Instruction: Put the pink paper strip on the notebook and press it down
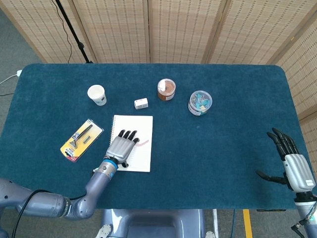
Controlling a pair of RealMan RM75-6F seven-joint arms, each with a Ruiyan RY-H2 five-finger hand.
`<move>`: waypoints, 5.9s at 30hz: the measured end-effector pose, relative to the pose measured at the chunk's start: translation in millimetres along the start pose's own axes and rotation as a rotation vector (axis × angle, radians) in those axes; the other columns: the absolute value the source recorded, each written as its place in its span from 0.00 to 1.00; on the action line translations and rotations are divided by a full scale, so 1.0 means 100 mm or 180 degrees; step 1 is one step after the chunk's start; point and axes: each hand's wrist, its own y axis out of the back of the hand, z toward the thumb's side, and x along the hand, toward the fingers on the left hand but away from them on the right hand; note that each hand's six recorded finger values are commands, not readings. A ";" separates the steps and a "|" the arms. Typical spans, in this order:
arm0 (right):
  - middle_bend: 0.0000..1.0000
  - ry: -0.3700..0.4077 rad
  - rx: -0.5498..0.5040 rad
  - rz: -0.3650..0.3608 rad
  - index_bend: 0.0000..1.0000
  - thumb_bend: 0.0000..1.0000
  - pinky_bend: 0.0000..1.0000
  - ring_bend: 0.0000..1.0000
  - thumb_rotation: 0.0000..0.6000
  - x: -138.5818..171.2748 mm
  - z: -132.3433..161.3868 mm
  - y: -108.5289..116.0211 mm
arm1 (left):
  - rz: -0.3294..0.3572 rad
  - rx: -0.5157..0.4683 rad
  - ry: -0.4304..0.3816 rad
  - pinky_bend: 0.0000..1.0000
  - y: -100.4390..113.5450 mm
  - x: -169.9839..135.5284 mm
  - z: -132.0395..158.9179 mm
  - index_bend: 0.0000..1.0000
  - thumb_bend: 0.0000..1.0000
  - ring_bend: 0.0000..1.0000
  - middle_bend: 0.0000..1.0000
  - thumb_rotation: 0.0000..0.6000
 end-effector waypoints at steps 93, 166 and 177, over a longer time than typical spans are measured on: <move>0.00 -0.0006 -0.0143 0.0003 0.01 0.00 0.00 0.00 1.00 0.03 0.00 0.07 | -0.0260 0.0253 0.0157 0.00 -0.15 -0.22 0.02 0.21 0.00 0.00 0.00 1.00; 0.00 0.0004 -0.0162 0.0009 0.01 0.00 0.00 0.00 1.00 0.05 0.02 0.08 | -0.0311 0.0231 0.0135 0.00 -0.17 -0.26 -0.04 0.21 0.00 0.00 0.00 1.00; 0.00 0.0017 -0.0179 0.0010 0.01 0.00 0.00 0.00 1.00 0.05 0.03 0.08 | -0.0222 0.0143 0.0074 0.00 -0.04 -0.34 -0.02 0.21 0.00 0.00 0.00 1.00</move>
